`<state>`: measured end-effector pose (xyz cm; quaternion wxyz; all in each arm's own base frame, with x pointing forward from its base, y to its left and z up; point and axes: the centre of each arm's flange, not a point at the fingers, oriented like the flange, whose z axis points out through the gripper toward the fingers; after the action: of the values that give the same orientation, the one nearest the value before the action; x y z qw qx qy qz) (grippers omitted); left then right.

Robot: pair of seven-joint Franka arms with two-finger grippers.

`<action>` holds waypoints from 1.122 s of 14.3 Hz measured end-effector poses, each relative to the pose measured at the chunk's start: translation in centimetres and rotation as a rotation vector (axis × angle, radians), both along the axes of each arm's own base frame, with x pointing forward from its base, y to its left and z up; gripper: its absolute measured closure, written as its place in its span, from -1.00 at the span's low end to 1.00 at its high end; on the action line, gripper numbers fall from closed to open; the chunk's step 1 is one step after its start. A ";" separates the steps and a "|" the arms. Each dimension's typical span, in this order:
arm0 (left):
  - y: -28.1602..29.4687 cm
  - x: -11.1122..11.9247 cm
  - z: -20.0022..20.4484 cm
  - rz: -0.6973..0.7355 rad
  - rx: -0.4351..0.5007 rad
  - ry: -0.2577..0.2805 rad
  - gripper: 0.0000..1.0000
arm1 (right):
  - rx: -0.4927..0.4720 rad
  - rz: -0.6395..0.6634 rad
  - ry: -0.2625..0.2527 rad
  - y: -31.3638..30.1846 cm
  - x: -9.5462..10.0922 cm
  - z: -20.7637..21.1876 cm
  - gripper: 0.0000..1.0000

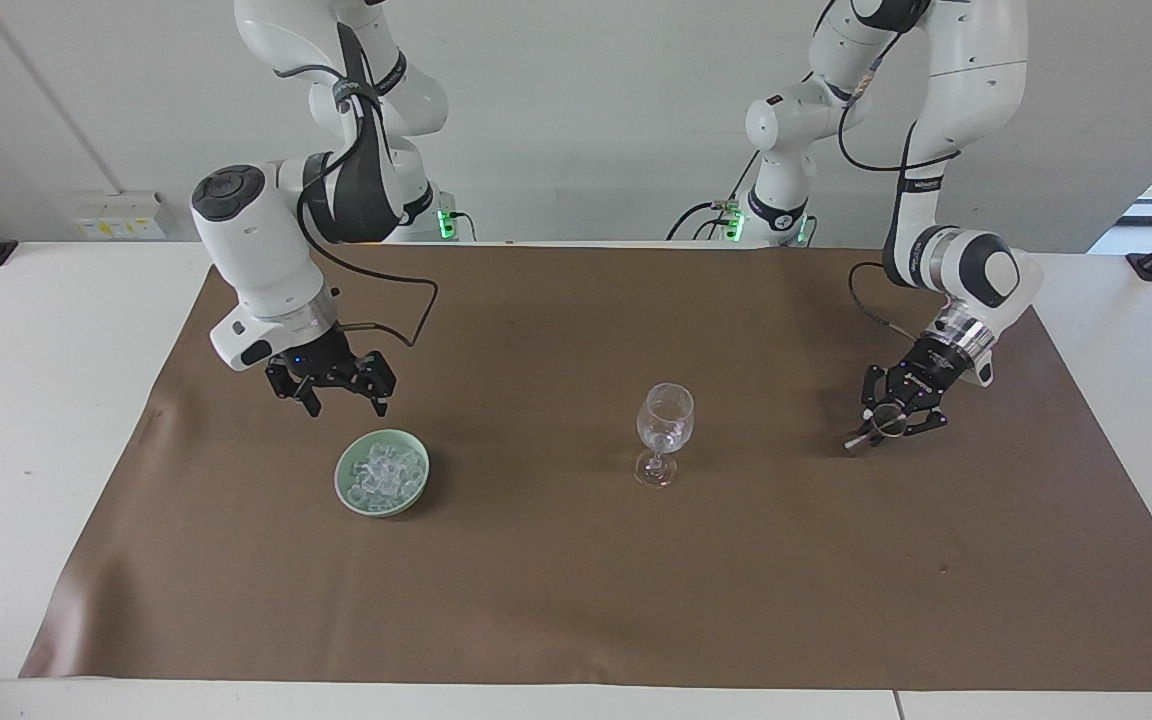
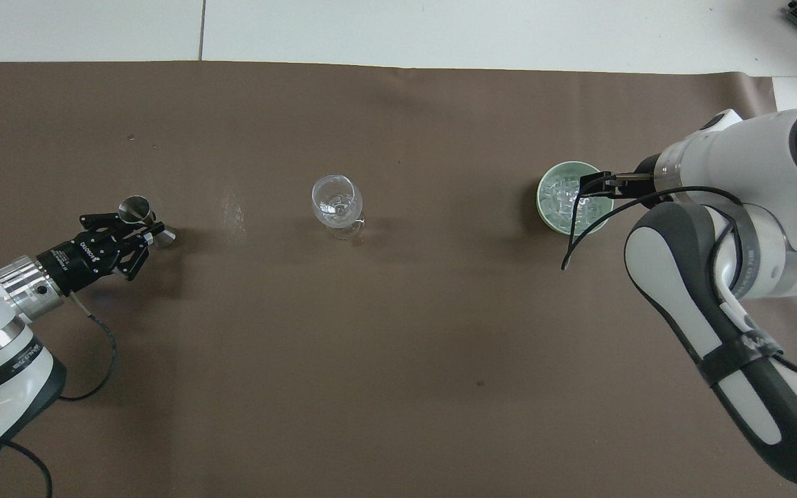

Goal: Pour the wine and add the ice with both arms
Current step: 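Reach the open right gripper into the green ice bowl, then grasp ice in the bowl with the right gripper while the left gripper lowers the cup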

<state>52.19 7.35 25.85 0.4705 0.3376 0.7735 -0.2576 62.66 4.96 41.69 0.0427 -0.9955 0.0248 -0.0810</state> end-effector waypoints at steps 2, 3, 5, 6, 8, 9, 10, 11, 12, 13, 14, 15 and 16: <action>0.0 0.0 -0.2 -0.001 0.000 0.001 0.55 | 0.002 0.006 -0.003 0.6 0.5 -1.5 -1.00; 0.0 0.0 -0.2 -0.002 0.001 0.000 0.55 | 0.001 0.007 -0.003 0.6 0.6 -1.9 -1.00; 0.0 0.0 -0.3 -0.003 0.002 -0.001 0.55 | -0.003 0.009 -0.001 0.6 0.7 -2.2 -1.00; 0.0 -0.1 -0.4 -0.004 0.003 -0.001 0.55 | -0.004 0.009 -0.001 0.6 0.7 -2.3 -1.00; 0.0 -0.1 -0.7 -0.002 0.000 0.002 0.55 | -0.007 0.010 0.003 0.5 0.7 -2.6 -1.00; 0.1 -0.1 -0.8 -0.001 -0.003 0.000 0.55 | -0.008 0.011 0.001 0.5 0.9 -3.0 -1.00; 0.1 -0.1 -0.8 -0.001 -0.005 0.000 0.55 | -0.009 0.011 -0.007 0.5 1.1 -3.5 -1.00; 0.1 -0.1 -0.8 -0.002 -0.006 -0.001 0.55 | -0.010 0.011 -0.011 0.6 1.3 -4.1 -0.96; 0.1 -0.1 -0.8 -0.002 -0.006 -0.001 0.55 | -0.011 0.012 -0.010 0.8 1.4 -4.7 -0.93; 0.1 -0.1 -0.8 -0.002 -0.006 -0.001 0.56 | -0.013 0.014 -0.009 1.0 1.5 -5.2 -0.77; 0.1 -0.1 -0.8 -0.003 -0.006 -0.002 0.57 | -0.018 0.015 -0.006 1.2 1.5 -5.5 -0.77; 0.1 -0.1 -0.8 -0.003 -0.005 -0.002 0.57 | -0.023 0.015 -0.004 1.3 1.5 -5.7 -0.69; 0.1 -0.1 -0.8 -0.003 -0.005 -0.002 0.57 | -0.028 0.016 -0.002 1.4 1.5 -5.8 -0.69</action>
<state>52.06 7.47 25.03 0.4719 0.3378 0.7718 -0.2599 64.17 6.32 35.93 0.0294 -0.9961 0.0158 -0.0821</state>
